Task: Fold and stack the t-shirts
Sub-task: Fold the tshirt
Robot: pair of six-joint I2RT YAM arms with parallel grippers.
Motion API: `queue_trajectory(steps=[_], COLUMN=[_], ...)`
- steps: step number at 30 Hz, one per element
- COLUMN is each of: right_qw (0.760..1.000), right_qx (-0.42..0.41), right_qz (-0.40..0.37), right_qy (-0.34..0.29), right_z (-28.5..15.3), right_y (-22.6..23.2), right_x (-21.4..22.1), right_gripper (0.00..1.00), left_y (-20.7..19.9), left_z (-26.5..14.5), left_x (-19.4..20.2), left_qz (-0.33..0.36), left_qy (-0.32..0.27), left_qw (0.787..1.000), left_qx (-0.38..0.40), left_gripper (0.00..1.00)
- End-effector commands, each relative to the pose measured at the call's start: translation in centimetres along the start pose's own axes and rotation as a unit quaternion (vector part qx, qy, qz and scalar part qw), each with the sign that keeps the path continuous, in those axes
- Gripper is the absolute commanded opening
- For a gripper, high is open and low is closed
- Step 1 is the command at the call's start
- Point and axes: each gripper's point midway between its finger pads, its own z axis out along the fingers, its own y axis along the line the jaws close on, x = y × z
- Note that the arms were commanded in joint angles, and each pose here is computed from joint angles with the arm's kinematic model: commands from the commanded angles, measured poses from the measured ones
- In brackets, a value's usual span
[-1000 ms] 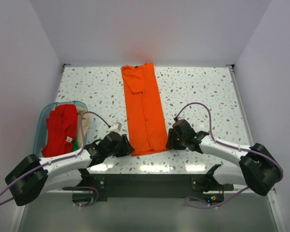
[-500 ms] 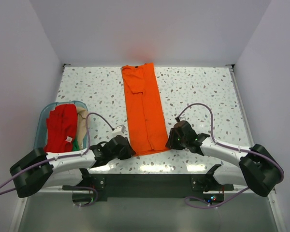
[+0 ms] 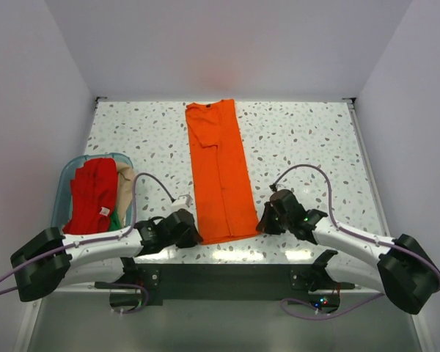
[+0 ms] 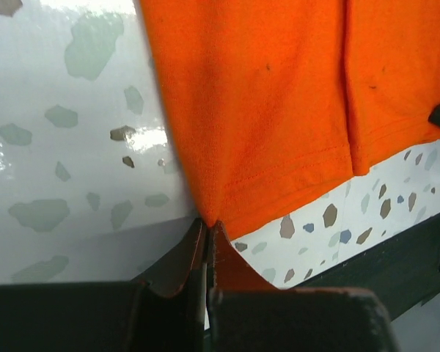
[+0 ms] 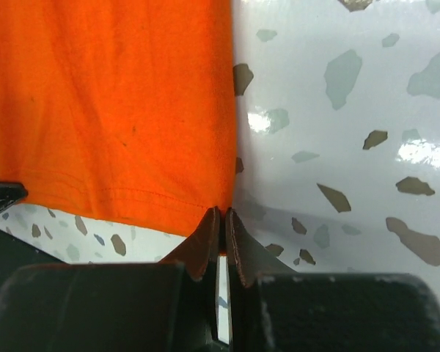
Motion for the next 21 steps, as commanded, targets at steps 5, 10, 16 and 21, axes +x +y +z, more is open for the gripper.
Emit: queue_trajectory(steps=[5, 10, 16, 21], right_qw=[0.999, 0.999, 0.997, 0.993], right_qx=[-0.039, -0.03, 0.0, 0.028], right_qz=[-0.001, -0.019, -0.055, -0.081], right_qy=[0.009, -0.008, -0.045, -0.081], right_z=[-2.2, -3.4, -3.9, -3.1], right_y=[1.5, 2.3, 4.8, 7.7], right_x=[1.9, 0.3, -4.4, -9.7], right_gripper=[0.0, 0.0, 0.0, 0.0], left_y=[-0.5, -2.4, -4.8, -4.5], left_z=[-1.9, -2.9, -3.1, -1.8], left_x=[1.5, -1.2, -6.9, -12.1], left_qz=[0.031, 0.03, 0.03, -0.005], left_qy=[0.03, -0.013, -0.078, -0.113], left_qw=[0.999, 0.999, 0.997, 0.993], left_qx=[0.002, 0.008, -0.005, -0.011], left_gripper=[0.0, 0.0, 0.0, 0.0])
